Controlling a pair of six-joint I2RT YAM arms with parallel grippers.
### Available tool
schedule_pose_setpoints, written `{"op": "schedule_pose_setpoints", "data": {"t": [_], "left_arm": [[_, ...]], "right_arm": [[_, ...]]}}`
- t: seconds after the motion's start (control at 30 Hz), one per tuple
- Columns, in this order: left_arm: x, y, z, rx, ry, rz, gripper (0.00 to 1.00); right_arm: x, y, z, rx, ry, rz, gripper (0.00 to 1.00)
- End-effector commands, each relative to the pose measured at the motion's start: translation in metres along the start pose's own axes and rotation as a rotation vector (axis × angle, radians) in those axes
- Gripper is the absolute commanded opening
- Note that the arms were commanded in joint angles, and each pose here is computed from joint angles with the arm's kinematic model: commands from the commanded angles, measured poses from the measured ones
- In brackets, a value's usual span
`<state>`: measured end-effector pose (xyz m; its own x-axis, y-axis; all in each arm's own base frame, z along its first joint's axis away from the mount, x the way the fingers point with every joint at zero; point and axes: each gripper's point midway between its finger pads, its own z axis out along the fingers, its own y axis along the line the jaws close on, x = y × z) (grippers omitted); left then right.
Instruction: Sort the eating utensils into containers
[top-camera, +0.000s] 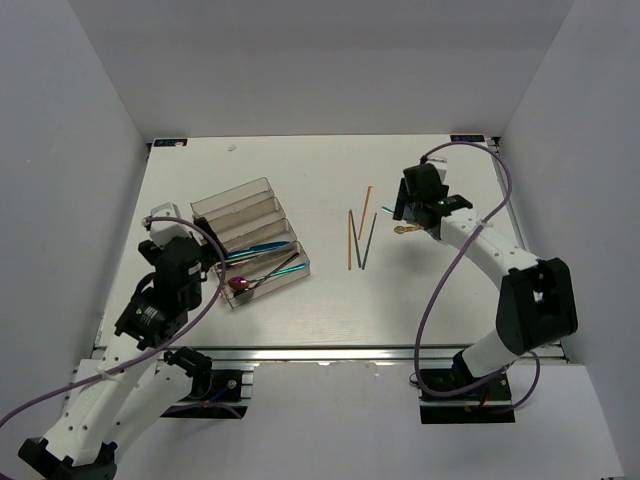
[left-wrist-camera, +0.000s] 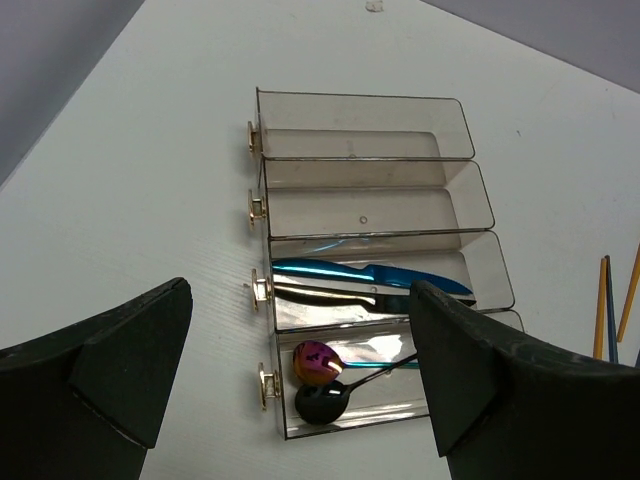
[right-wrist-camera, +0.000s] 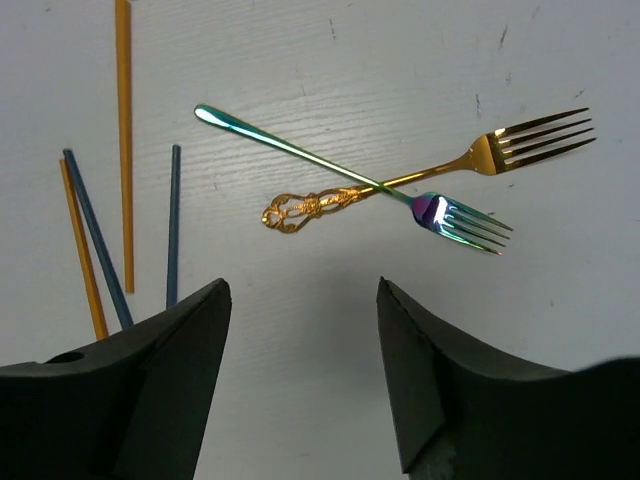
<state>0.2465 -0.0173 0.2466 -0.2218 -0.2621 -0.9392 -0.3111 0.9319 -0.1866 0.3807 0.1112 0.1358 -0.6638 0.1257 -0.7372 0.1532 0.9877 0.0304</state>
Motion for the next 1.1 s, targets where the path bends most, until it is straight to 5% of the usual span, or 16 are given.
{"op": "schedule_pose_setpoints", "data": {"t": [0.0, 0.13, 0.63, 1.07], "left_arm": [[0.006, -0.011, 0.004, 0.046, 0.027, 0.019, 0.98], [0.013, -0.019, 0.006, 0.077, 0.056, 0.035, 0.98], [0.022, -0.03, 0.009, 0.123, 0.092, 0.058, 0.98], [0.023, -0.029, 0.01, 0.12, 0.092, 0.061, 0.98]], "right_arm": [[-0.004, -0.001, 0.021, -0.072, 0.076, -0.047, 0.63], [-0.006, -0.019, 0.054, -0.017, 0.097, -0.174, 0.44], [-0.022, -0.005, 0.099, -0.305, 0.095, -0.621, 0.47], [0.017, -0.005, 0.12, -0.456, 0.243, -0.721, 0.41]]}}
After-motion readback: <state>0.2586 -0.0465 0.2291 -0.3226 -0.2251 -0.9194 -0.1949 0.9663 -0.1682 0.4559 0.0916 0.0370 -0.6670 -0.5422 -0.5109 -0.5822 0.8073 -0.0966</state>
